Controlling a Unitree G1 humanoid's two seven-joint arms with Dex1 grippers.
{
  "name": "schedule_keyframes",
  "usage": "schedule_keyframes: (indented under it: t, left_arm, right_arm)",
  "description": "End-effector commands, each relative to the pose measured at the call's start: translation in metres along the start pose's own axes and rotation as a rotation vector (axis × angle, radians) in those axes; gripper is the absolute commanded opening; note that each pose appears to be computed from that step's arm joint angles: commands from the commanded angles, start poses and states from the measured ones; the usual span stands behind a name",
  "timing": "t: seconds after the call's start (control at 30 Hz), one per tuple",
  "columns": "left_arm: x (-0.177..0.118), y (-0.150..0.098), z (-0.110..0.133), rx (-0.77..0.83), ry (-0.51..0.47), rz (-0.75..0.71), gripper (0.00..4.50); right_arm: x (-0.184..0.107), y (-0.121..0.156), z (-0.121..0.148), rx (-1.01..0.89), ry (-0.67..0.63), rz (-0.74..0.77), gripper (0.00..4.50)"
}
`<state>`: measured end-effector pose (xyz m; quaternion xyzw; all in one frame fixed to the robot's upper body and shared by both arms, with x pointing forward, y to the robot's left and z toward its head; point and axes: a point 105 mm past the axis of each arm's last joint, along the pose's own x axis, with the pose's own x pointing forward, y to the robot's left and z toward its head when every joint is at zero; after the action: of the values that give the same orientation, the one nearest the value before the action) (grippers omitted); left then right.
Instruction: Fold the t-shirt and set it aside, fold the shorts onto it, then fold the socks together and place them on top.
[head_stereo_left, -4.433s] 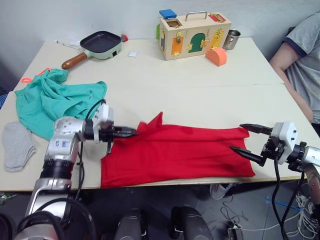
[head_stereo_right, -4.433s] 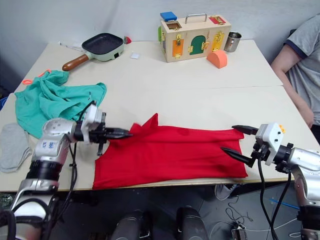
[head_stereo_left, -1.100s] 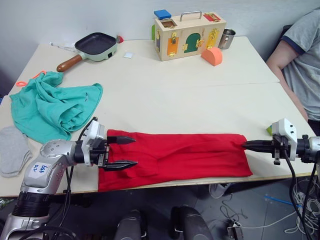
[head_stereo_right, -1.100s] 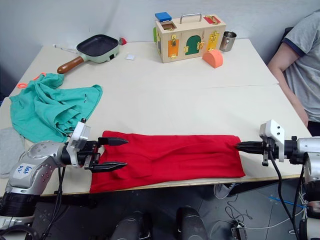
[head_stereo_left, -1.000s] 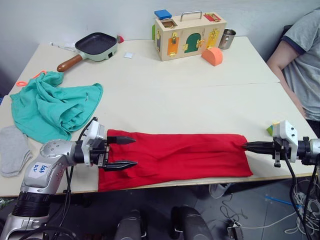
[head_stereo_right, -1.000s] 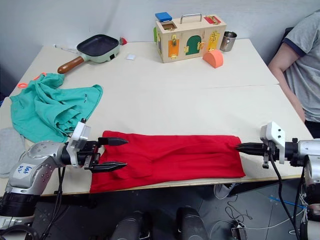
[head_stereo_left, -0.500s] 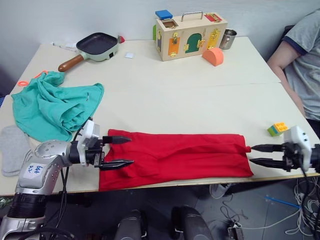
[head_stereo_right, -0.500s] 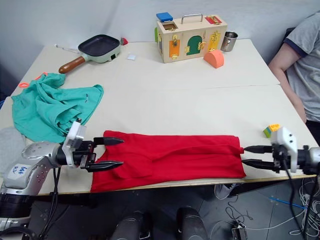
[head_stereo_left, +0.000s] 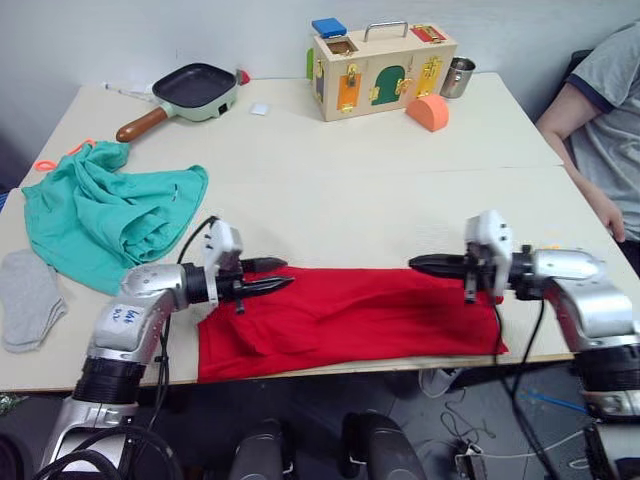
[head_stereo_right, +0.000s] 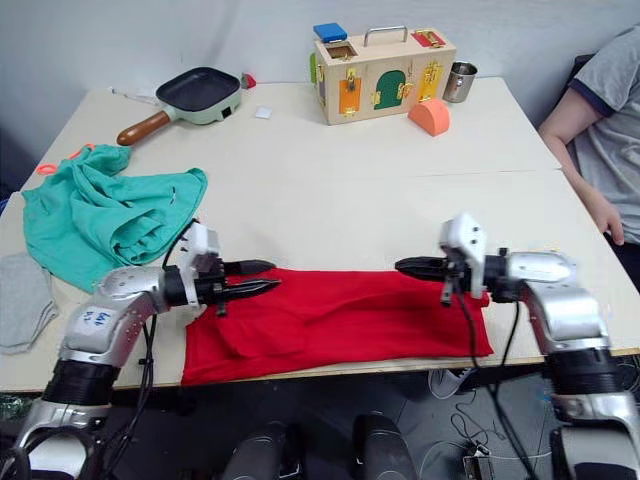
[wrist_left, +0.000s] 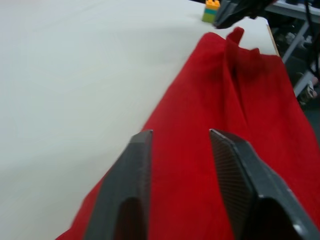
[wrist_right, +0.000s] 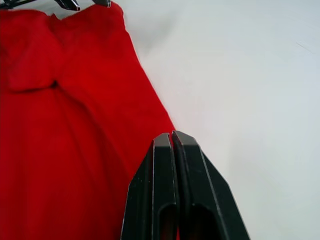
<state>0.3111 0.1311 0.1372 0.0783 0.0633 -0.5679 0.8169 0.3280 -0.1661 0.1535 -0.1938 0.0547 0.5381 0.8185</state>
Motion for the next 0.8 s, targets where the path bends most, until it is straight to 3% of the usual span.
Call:
schedule_keyframes:
  t: [0.03,0.1,0.3,0.53,0.7,0.8]
  left_arm:
    - [0.002,-0.006,-0.006,0.020,0.029,-0.008,0.61]
    - [0.002,-0.005,-0.010,0.017,0.041,0.021,0.02]
    - [-0.006,-0.011,-0.025,-0.018,0.064,0.057,0.01]
    - [-0.032,-0.018,-0.032,-0.018,0.096,0.065,0.01]
    - [-0.049,-0.014,-0.033,-0.005,0.113,0.104,0.01]
    - [-0.048,-0.011,-0.018,-0.011,0.003,0.101,0.01]
  right_arm:
    - [0.006,0.004,-0.007,-0.055,0.038,0.021,0.00]
    - [0.008,0.008,-0.013,-0.040,0.055,0.045,0.00]
    - [0.001,0.022,-0.041,0.062,0.172,0.072,0.00]
    - [-0.039,0.047,-0.047,0.146,0.252,0.131,0.00]
    - [-0.055,0.047,-0.029,0.120,0.191,0.099,0.00]
    - [-0.046,0.031,-0.011,0.064,0.057,-0.005,0.00]
